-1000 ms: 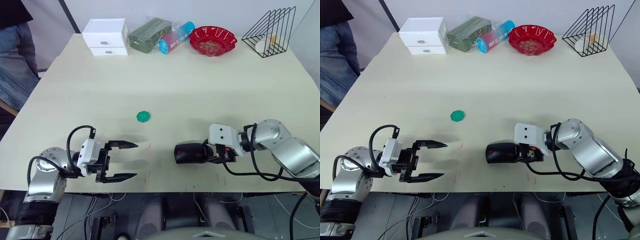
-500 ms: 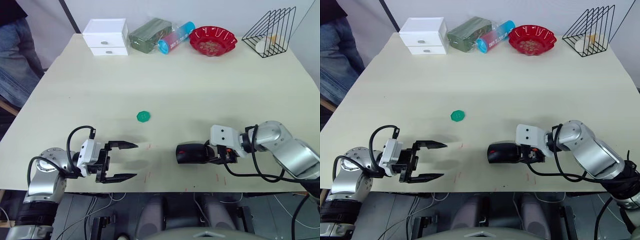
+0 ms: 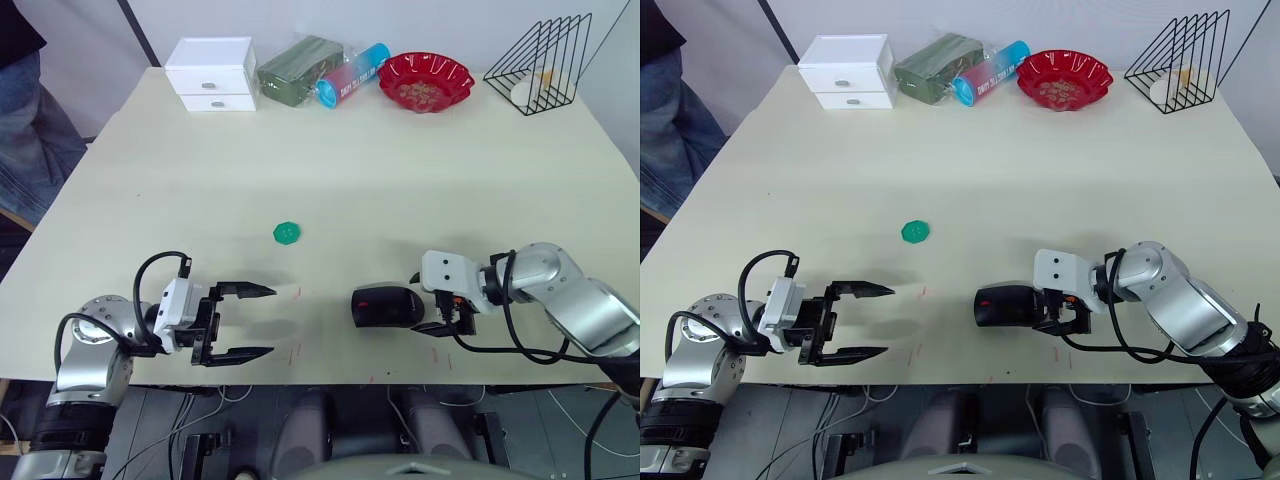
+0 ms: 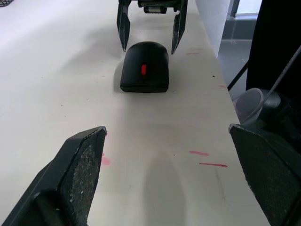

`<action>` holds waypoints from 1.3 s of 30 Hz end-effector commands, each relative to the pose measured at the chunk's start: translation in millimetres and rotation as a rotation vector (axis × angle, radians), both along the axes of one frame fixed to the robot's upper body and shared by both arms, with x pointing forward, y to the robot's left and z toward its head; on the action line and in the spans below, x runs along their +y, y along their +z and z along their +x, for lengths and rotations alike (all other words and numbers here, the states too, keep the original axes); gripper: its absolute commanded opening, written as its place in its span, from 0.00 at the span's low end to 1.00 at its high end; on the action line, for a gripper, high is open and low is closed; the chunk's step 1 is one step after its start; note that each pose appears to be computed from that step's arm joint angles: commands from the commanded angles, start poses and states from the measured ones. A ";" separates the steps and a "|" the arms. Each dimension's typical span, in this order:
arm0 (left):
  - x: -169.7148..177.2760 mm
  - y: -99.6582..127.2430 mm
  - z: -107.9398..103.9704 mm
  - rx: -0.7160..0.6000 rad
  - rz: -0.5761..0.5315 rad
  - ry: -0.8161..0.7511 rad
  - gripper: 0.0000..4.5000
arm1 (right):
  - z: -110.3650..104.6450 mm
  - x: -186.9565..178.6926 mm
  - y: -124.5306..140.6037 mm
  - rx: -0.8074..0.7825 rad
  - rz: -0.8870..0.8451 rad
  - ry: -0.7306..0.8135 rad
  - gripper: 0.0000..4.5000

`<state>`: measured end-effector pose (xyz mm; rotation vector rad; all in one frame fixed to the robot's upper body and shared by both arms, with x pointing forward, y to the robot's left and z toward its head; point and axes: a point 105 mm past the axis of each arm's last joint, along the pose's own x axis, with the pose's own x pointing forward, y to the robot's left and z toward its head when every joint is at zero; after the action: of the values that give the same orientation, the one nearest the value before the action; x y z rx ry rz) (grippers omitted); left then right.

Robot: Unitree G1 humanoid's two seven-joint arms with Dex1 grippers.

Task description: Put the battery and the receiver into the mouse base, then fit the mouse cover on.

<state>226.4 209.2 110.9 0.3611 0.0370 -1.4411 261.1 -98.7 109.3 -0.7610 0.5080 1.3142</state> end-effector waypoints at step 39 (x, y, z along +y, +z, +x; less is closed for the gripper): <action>-1.2 6.2 -6.9 -0.013 0.010 -0.049 1.00 | -1.6 68.6 23.9 -0.077 0.356 0.123 0.40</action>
<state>224.5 208.2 110.7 0.3626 0.0407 -1.4485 261.6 -34.9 124.2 -0.5257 0.2148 1.4165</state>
